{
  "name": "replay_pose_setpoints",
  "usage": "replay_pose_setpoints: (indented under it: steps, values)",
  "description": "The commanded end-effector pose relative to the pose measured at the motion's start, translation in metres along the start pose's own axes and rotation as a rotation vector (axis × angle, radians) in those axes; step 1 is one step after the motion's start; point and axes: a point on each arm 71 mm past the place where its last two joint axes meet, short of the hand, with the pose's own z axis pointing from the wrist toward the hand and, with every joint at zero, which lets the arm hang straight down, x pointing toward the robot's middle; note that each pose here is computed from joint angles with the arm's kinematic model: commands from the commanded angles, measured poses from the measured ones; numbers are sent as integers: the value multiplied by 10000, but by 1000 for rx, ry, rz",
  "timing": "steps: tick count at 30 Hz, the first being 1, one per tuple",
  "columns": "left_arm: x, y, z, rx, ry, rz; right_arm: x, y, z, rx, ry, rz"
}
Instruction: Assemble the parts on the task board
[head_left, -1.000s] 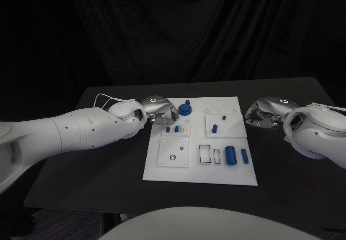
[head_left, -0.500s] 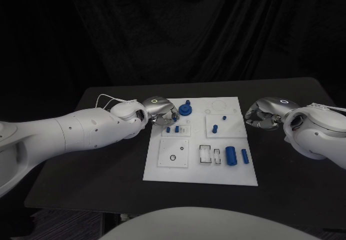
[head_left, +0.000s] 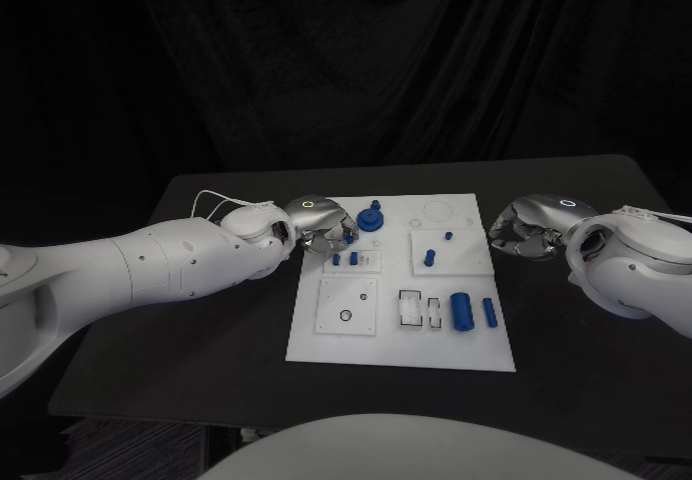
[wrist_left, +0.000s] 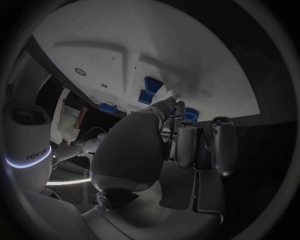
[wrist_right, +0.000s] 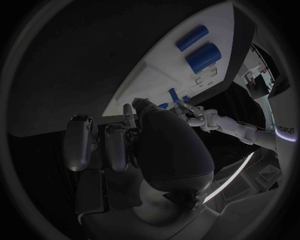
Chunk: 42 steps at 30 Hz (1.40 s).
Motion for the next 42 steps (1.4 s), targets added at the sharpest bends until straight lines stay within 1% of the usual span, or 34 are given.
replay_pose_setpoints:
  steps: [1,9,15,17,22,25,27,29,32,34,36,37,39,40,42]
  values:
    - [38,-11,0,0,27,-10,15,-2,-3,6,10,-4]
    - [57,7,-17,-10,39,-13,16,-4,-4,7,11,-5]
    - [52,33,-33,-26,25,-9,17,-9,-6,8,11,-4]
    - [44,45,-47,-33,10,-5,17,-11,-7,8,12,-5]
    - [3,95,-103,-49,-53,10,18,-17,-14,9,13,-5]
    - [-33,157,-165,-69,-104,25,13,-26,-31,9,7,-1]
    - [-56,208,-218,-89,-134,34,7,-34,-45,9,0,2]
    - [-86,288,-304,-123,-172,46,0,-45,-63,10,-6,5]
    - [-125,385,-426,-158,-221,41,-26,-54,-88,8,-19,9]
    - [-157,454,-522,-173,-266,-1,-66,-53,-99,4,-31,9]
    - [-191,510,-631,-174,-316,-77,-142,-39,-99,-5,-47,7]
    - [-200,519,-663,-173,-329,-104,-171,-33,-96,-8,-52,5]
    - [-222,522,-756,-170,-364,-187,-266,-6,-84,-21,-70,-1]
    - [-227,513,-796,-166,-372,-229,-309,10,-78,-28,-79,-3]
    - [-228,477,-880,-142,-373,-355,-403,51,-63,-45,-99,-8]
